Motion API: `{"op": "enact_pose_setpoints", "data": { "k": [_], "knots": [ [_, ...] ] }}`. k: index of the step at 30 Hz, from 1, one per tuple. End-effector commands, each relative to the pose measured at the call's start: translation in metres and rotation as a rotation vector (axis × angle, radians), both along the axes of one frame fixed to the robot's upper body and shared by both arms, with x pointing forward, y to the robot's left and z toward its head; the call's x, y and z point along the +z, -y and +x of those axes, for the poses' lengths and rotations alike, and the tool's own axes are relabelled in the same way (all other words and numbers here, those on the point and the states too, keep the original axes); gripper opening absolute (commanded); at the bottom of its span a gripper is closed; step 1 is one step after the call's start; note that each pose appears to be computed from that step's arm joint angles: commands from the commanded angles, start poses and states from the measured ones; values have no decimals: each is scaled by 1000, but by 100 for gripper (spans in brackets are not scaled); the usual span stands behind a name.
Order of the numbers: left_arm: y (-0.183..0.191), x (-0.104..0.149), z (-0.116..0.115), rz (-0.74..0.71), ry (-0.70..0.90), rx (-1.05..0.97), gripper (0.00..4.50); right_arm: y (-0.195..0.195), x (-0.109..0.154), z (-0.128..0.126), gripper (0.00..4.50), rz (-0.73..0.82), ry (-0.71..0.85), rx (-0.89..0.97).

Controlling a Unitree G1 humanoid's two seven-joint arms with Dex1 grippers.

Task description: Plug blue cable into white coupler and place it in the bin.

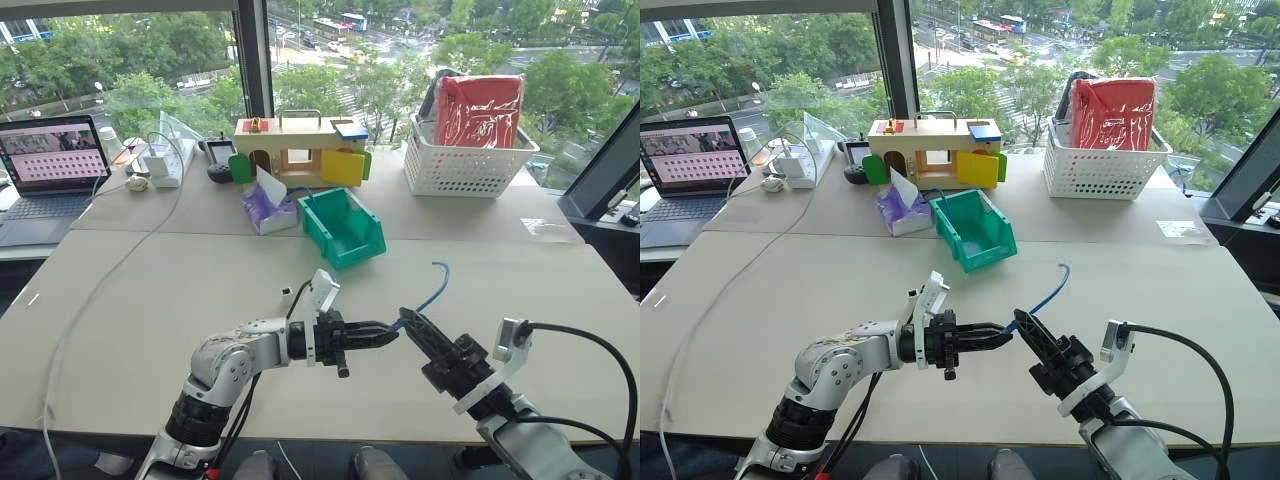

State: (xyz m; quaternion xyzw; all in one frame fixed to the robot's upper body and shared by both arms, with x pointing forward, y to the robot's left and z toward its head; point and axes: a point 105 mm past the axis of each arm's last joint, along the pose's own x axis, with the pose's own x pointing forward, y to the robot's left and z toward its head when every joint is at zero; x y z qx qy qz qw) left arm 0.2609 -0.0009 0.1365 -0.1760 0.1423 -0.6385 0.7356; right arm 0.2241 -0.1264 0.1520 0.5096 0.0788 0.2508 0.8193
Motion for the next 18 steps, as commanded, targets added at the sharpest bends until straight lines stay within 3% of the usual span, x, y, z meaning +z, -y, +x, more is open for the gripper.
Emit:
{"op": "enact_pose_setpoints", "data": {
  "k": [1,4,8,16,18],
  "knots": [
    [-4,6,11,15,83,88,194,8,24,-1,0,14,126,-35],
    [-10,6,12,31,106,116,309,20,27,4,0,13,146,-86],
    [-43,4,1,69,137,133,448,33,32,17,0,-47,170,-136],
    [-109,-13,-26,202,235,131,448,29,39,42,0,-101,186,-118],
    [-130,-19,-19,235,281,222,448,22,38,50,0,-144,183,-97]
  ]
}}
